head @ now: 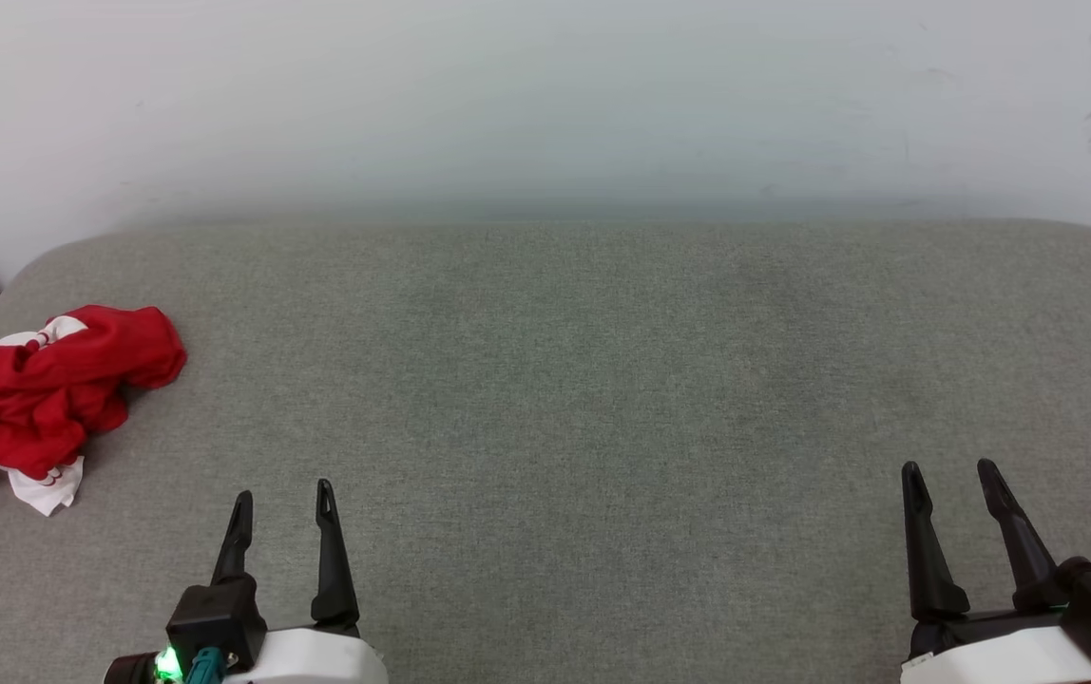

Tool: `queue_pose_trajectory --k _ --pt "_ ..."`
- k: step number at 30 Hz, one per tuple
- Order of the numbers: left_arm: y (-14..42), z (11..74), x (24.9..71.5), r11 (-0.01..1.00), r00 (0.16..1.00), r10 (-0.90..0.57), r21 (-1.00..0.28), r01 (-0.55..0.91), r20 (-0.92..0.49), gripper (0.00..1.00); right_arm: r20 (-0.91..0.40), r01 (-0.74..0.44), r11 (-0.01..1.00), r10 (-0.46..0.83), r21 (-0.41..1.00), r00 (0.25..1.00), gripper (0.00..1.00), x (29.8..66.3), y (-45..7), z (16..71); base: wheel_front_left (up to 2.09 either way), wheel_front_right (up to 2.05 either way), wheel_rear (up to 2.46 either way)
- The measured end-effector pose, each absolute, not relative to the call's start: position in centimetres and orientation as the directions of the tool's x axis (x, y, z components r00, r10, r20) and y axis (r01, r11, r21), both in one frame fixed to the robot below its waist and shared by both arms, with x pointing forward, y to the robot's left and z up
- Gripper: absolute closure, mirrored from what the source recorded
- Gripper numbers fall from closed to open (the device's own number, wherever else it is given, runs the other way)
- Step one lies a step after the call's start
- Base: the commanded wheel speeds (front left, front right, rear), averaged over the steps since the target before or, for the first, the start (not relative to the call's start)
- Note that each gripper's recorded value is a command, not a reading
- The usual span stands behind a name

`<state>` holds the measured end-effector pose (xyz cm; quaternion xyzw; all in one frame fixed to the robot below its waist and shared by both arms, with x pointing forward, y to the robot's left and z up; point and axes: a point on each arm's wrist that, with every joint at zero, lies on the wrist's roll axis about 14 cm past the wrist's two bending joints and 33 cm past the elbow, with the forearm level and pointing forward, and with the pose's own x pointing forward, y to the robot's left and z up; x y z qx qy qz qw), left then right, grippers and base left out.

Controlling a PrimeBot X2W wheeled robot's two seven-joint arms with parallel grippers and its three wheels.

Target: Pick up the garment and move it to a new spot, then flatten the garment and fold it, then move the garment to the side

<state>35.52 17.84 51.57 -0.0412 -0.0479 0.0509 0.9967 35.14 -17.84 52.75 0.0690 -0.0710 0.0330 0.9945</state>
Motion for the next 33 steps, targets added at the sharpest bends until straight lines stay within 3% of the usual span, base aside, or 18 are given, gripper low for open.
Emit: queue_pose_trajectory --k 11,25,33 --pt "17.8 51.3 35.3 0.995 0.990 0.098 -0.029 -0.095 0.100 0.00 0.139 -0.074 0.992 0.059 0.101 0.989 0.00 34.8 -17.9 52.3 0.00 0.00 0.00" --pt "17.8 50.6 35.2 0.994 0.992 0.103 -0.052 -0.099 0.076 0.00 0.121 -0.070 0.991 0.056 0.116 0.991 0.00 34.7 -17.9 51.6 0.00 0.00 0.00" --pt "19.4 50.5 34.4 0.987 0.986 0.153 -0.053 -0.150 0.073 0.00 0.122 -0.126 0.986 0.113 0.105 0.986 0.00 35.4 -16.1 51.7 0.00 0.00 0.00"
